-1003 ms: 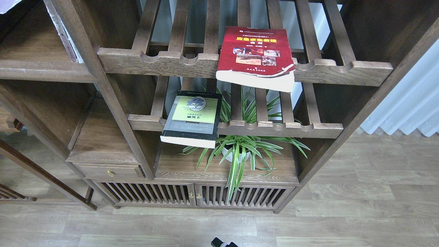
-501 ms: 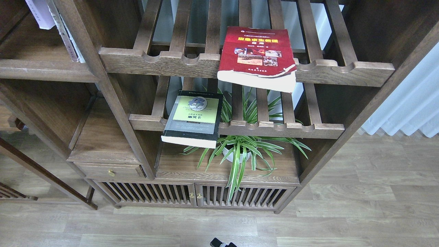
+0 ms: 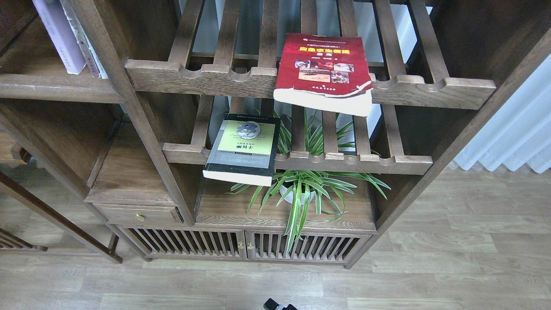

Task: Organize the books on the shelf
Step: 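Withdraw the left gripper from the side bookshelf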

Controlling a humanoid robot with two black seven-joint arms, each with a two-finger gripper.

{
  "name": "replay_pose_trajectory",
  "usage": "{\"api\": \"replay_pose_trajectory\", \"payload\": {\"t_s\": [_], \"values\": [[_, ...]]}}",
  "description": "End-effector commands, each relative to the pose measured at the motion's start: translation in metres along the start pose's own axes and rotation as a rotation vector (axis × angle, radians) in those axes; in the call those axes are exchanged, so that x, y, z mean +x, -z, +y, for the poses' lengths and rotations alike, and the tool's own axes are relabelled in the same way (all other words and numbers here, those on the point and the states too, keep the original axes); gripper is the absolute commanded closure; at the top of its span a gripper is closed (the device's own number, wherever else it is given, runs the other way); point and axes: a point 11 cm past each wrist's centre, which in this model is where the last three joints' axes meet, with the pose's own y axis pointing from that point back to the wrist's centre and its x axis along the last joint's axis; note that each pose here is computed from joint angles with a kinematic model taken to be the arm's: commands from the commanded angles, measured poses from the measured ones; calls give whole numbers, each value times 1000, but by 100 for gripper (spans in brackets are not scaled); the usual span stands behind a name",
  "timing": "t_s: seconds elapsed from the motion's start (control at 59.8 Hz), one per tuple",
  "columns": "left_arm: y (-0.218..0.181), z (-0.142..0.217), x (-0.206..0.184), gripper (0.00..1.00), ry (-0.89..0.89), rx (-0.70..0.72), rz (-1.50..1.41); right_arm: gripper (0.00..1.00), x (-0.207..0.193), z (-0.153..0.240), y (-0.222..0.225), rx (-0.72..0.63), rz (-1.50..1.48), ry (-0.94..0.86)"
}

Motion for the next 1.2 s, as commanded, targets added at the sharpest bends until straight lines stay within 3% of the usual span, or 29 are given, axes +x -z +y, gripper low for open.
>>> {"api": "replay_pose_trajectory", "payload": {"t_s": [0.0, 0.284, 0.368, 0.485, 0.668, 1.036, 1.186], "values": [[-5, 6, 5, 52, -9, -29, 33, 1, 0, 0, 1, 1, 1, 1], [-4, 51, 35, 38, -92, -166, 265, 1, -2, -1, 14, 84, 2, 4], [11, 84, 40, 25, -127, -161, 286, 1, -3, -2, 18, 103, 7, 7], [21, 107, 29, 17, -111, -169, 342, 1, -7, -3, 28, 138, 15, 18], [54, 147, 10, 12, -108, -129, 489, 1, -10, -1, 47, 220, 19, 28], [121, 199, -7, 9, -196, 12, 604, 1, -19, -7, 53, 225, 32, 53], [148, 212, -18, 7, -223, 61, 663, 1, -50, -13, 96, 314, 76, 132]]}}
